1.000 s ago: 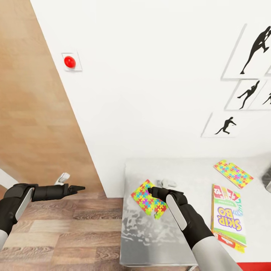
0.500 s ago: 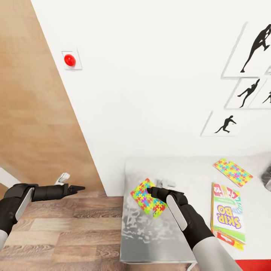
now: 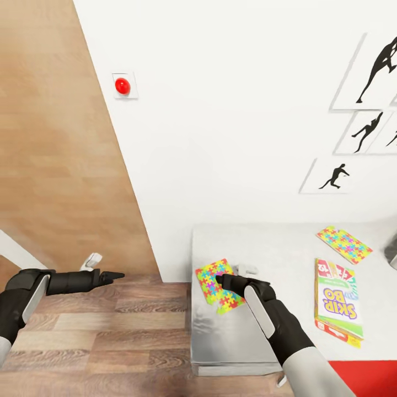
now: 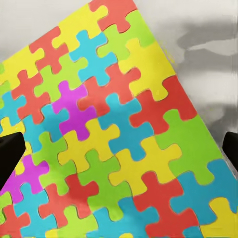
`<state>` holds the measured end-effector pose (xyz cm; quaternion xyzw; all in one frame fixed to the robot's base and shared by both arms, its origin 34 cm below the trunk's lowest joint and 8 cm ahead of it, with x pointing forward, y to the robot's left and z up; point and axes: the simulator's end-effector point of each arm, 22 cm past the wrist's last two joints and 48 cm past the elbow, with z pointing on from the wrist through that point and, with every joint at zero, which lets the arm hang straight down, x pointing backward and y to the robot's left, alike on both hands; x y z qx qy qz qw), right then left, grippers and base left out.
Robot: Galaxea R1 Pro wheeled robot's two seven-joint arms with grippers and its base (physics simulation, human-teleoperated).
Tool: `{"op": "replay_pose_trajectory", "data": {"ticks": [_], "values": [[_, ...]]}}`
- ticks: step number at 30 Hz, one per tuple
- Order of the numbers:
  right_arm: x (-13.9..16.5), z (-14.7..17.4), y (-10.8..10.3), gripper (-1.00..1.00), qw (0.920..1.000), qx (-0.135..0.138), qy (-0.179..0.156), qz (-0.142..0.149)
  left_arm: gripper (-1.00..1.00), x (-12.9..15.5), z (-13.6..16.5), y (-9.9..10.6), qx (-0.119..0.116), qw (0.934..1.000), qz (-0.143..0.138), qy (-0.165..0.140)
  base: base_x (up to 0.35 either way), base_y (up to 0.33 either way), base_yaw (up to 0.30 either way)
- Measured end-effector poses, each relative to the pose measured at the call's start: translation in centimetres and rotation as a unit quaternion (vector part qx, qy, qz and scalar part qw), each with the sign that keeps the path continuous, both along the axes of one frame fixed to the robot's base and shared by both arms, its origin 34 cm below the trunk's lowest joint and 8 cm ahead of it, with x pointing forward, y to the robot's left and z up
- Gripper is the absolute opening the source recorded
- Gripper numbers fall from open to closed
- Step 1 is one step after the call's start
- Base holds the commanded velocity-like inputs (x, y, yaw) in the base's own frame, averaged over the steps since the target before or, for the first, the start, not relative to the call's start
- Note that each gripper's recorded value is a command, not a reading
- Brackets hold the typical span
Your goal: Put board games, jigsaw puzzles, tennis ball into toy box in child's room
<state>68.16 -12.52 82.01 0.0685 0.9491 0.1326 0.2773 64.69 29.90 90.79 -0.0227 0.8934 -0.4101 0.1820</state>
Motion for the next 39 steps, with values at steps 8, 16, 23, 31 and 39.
{"op": "replay_pose_trajectory", "data": {"ticks": [8, 16, 23, 31, 39], "values": [[-0.02, -0.04, -0.03, 1.0, 1.0, 0.0, 0.0, 0.0, 1.0, 0.04, 0.03, 0.0, -0.001, 1.0, 0.001, -0.001, 0.017, 0.027, 0.0], [-0.02, -0.03, 0.04, 1.0, 1.0, 0.0, 0.0, 0.0, 1.0, 0.04, 0.02, 0.01, 0.0, 1.0, 0.0, -0.001, 0.001, 0.081, 0.0], [-0.02, -0.04, 0.0, 1.0, 1.0, 0.0, 0.0, 0.0, 1.0, 0.05, 0.04, 0.01, 0.0, 1.0, 0.0, -0.001, 0.0, 0.081, 0.0], [-0.02, -0.04, 0.0, 1.0, 1.0, 0.0, 0.0, 0.0, 1.0, 0.05, 0.04, 0.0, -0.001, 1.0, 0.0, -0.001, -0.03, 0.085, 0.0], [-0.02, -0.04, 0.0, 1.0, 1.0, 0.0, 0.0, 0.0, 1.0, 0.04, 0.03, 0.0, -0.001, 1.0, 0.001, -0.001, -0.028, 0.087, 0.0]]}}
